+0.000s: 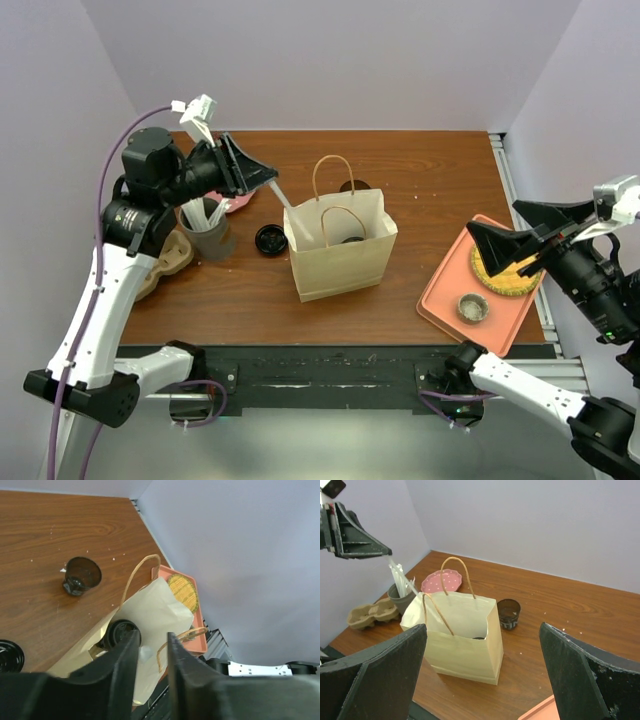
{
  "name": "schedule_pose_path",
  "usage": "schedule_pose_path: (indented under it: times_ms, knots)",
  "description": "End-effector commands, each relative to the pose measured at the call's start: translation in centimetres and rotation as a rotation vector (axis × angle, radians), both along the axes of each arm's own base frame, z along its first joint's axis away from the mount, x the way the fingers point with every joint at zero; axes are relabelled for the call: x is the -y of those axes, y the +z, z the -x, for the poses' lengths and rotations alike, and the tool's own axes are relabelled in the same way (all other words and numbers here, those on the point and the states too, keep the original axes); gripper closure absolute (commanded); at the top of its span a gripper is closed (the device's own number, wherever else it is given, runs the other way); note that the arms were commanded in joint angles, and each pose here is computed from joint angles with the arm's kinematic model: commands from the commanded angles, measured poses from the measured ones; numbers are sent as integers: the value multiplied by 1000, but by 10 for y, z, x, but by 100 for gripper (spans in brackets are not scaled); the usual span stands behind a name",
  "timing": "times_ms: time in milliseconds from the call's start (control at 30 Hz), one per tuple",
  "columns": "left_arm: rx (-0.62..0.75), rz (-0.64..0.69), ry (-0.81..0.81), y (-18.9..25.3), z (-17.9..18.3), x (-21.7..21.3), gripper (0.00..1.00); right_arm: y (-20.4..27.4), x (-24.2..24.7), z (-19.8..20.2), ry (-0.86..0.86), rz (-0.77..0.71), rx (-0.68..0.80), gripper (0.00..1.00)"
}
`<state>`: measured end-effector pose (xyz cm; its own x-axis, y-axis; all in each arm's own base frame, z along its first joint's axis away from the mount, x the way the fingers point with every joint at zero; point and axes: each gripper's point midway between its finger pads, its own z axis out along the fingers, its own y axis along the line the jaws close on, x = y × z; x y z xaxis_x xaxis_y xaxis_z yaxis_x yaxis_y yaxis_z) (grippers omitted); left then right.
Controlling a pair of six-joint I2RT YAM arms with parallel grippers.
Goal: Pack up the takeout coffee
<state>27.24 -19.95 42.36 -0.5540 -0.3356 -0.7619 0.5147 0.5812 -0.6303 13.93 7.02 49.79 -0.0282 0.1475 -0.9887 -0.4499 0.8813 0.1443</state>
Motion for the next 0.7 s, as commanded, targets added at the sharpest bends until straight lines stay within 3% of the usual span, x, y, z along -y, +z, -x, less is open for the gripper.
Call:
schedule_pose_path:
  times_ms: [0, 233, 267, 300, 433, 500, 667]
  knots:
    - [-45, -35, -23, -21, 2, 2, 48, -16, 4, -5, -50, -9, -78, 1]
    - [-2, -133, 19, 7, 0, -11, 18, -15, -10, -16, -74, -99, -194, 1]
    - [0, -144, 18, 9, 2, -12, 13, -18, -12, -20, -88, -101, -219, 1]
    - [9, -142, 17, 13, 4, -12, 0, -22, -18, -28, -110, -91, -267, 1]
    - [63, -93, 8, 30, 19, -13, 0, -33, -28, -39, -148, -100, -368, 1]
    - [149, -35, -1, 51, 35, -14, 0, -32, -36, -42, -125, -113, -365, 1]
    - [235, 44, -18, 51, 56, -15, 0, -23, -42, -43, -95, -205, -317, 1]
